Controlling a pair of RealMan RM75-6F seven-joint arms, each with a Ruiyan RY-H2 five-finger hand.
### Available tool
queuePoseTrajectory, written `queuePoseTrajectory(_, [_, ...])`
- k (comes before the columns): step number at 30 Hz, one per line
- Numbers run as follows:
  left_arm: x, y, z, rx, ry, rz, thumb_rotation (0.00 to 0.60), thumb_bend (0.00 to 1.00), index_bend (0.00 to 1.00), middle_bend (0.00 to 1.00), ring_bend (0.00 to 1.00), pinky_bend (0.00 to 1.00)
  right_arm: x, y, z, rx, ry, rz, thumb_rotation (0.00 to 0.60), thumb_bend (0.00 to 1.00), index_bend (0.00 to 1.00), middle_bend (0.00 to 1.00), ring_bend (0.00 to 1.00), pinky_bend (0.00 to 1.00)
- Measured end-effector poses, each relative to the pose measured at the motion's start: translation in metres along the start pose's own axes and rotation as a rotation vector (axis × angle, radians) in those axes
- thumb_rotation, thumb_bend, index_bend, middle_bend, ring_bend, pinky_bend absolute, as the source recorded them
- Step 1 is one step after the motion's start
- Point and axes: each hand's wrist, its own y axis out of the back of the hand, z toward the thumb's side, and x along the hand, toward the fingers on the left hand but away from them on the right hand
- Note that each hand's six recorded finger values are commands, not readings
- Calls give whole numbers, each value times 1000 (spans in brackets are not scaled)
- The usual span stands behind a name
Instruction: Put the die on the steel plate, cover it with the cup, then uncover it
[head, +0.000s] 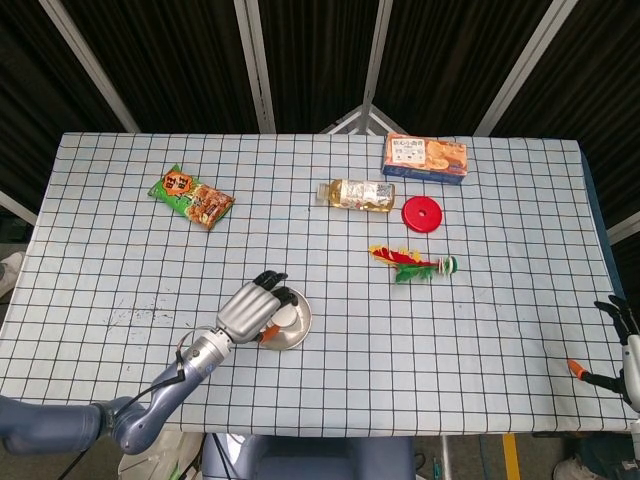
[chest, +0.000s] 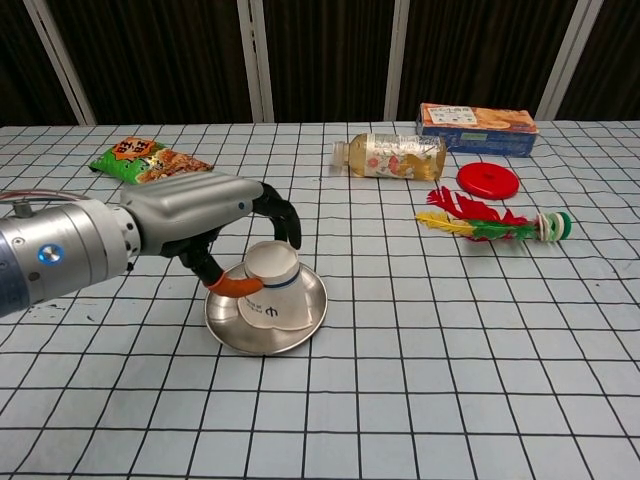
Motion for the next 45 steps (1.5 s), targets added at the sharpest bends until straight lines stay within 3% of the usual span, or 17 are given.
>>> queuePoseTrajectory(10, [-7, -5, 8, -308, -11, -126, 600, 577, 439, 416, 117, 134, 0, -1, 1, 3, 2, 2, 600, 97, 207, 135, 141, 28])
queuePoseTrajectory(16, [-10, -4, 5, -397, 7, -188, 600, 576, 439, 416, 117, 133, 0, -2, 2, 5, 4, 6, 600, 96, 207, 135, 142, 29])
queuePoseTrajectory(21, [-8, -3, -2, -311, 9, -174, 600, 575, 441, 416, 117, 134, 0, -2, 1, 3, 1, 7, 600, 96, 207, 135, 142, 29])
queuePoseTrajectory(34, [-2, 2, -14, 233, -9, 30, 600, 576, 442, 416, 117, 135, 0, -4, 2, -11, 4, 20, 600, 96, 207, 135, 142, 28])
queuePoseTrajectory(38, [-1, 2, -16, 293, -1, 77, 600, 576, 443, 417, 119, 135, 0, -4, 0, -15, 1, 22, 600, 96, 207, 135, 142, 29])
queuePoseTrajectory(45, [0, 5, -12, 292, -16, 126, 600, 577, 444, 419, 123, 135, 0, -5, 0, -16, 2, 29, 600, 96, 207, 135, 142, 28])
